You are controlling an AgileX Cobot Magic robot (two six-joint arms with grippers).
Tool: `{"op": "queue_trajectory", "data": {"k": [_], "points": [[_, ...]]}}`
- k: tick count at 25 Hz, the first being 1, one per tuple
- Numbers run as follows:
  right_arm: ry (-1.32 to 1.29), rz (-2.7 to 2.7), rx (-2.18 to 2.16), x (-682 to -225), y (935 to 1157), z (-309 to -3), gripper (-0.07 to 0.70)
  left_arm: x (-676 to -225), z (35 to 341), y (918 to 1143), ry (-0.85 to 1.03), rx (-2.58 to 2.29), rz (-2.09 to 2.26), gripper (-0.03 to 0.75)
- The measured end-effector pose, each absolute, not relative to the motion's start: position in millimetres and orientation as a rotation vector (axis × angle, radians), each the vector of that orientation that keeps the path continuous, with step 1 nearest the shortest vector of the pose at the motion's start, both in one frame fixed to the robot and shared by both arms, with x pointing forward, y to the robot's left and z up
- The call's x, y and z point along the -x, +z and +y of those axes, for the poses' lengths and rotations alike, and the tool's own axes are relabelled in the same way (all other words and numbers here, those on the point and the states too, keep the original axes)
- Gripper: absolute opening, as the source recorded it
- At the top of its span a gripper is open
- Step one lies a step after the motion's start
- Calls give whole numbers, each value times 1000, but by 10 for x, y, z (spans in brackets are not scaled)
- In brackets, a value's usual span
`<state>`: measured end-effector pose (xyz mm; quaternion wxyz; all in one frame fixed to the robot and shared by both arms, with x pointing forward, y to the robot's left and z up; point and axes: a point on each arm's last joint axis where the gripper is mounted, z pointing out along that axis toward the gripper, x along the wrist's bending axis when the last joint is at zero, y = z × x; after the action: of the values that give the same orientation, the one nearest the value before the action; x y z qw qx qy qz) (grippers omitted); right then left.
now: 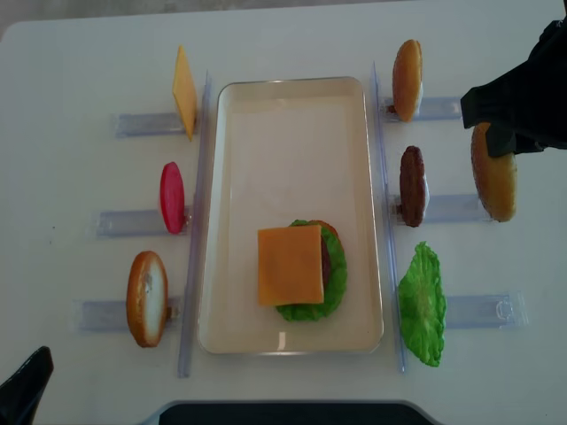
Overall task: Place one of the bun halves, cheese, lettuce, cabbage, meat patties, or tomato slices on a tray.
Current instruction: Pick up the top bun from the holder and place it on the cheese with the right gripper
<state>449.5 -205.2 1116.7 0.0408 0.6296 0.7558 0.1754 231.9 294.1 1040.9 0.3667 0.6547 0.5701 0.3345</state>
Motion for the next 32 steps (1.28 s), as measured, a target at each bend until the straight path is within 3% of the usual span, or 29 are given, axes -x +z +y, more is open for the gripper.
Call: {"op": "queue_trajectory", "data": {"k": [8, 14, 19, 29, 32], "points": [[496, 2376, -2004, -4287, 10915, -2079, 134, -2319, 2941, 10409, 855, -1676, 1471, 576], [592, 2337, -2075, -4222, 10890, -2176, 134, -2319, 2941, 10409, 855, -1676, 1470, 576], [824, 2291, -2154, -4242, 10998, -2315, 133, -2319, 2941, 10409, 855, -1676, 1470, 576], [1580, 2417, -2067, -4111, 11114, -2007, 124, -2319, 2941, 10409, 855, -1675, 1471, 576], [1688, 2371, -2050, -4087, 11079, -1992, 124, -2319, 2941, 10409, 855, -1675, 1471, 576]]}}
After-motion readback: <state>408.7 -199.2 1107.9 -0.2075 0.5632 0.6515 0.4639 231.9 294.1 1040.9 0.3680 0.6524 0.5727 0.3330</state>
